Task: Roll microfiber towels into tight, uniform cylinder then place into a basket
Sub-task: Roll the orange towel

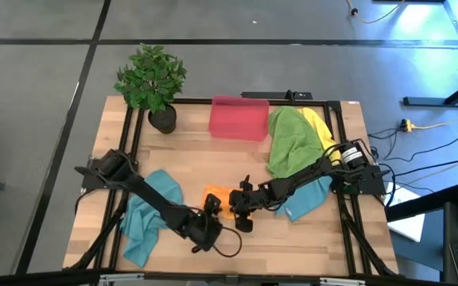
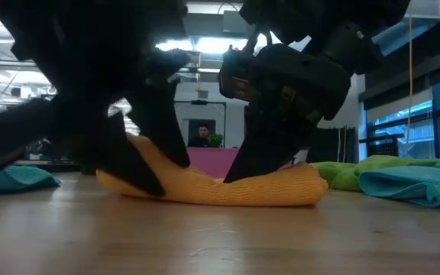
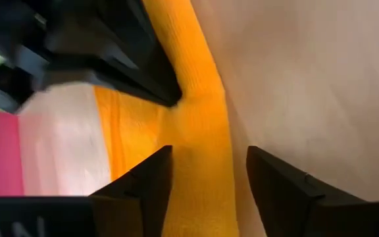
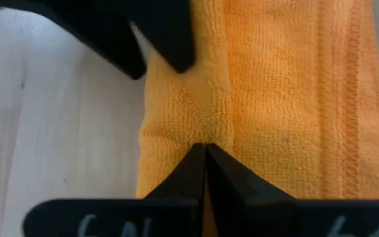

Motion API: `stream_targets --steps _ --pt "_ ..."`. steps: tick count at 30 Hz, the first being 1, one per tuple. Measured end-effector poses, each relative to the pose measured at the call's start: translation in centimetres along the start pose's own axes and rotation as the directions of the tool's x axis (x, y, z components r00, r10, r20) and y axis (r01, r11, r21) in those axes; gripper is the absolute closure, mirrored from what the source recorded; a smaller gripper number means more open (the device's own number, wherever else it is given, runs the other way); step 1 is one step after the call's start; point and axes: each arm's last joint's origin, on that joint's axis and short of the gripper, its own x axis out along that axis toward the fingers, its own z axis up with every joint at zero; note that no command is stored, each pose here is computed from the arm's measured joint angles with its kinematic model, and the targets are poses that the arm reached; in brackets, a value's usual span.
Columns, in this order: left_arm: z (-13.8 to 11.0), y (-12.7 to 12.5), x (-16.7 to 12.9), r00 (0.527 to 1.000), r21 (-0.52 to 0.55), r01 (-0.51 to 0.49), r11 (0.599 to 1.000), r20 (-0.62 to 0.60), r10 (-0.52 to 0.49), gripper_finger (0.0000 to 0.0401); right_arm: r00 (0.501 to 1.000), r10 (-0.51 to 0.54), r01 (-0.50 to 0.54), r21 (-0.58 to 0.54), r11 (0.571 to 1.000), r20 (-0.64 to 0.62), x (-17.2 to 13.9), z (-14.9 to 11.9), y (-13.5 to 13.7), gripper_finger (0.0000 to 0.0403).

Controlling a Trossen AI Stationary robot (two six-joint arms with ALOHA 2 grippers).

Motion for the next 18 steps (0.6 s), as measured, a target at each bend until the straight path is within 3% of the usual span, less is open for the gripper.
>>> stream_targets --steps 10,18 --pt "-0.6 0.6 1.0 0.997 0.051 -0.028 0.998 -0.07 0.032 0.0201 1.0 0.003 -0.003 0.004 1.0 -0.001 0.0 0.0 0.0 0.0382" --pt "-0.9 0.4 1.6 0.995 0.109 -0.012 0.994 -0.095 0.022 0.0231 1.0 0.018 -0.018 0.005 1.0 -0.007 0.0 0.0 0.0 0.0382"
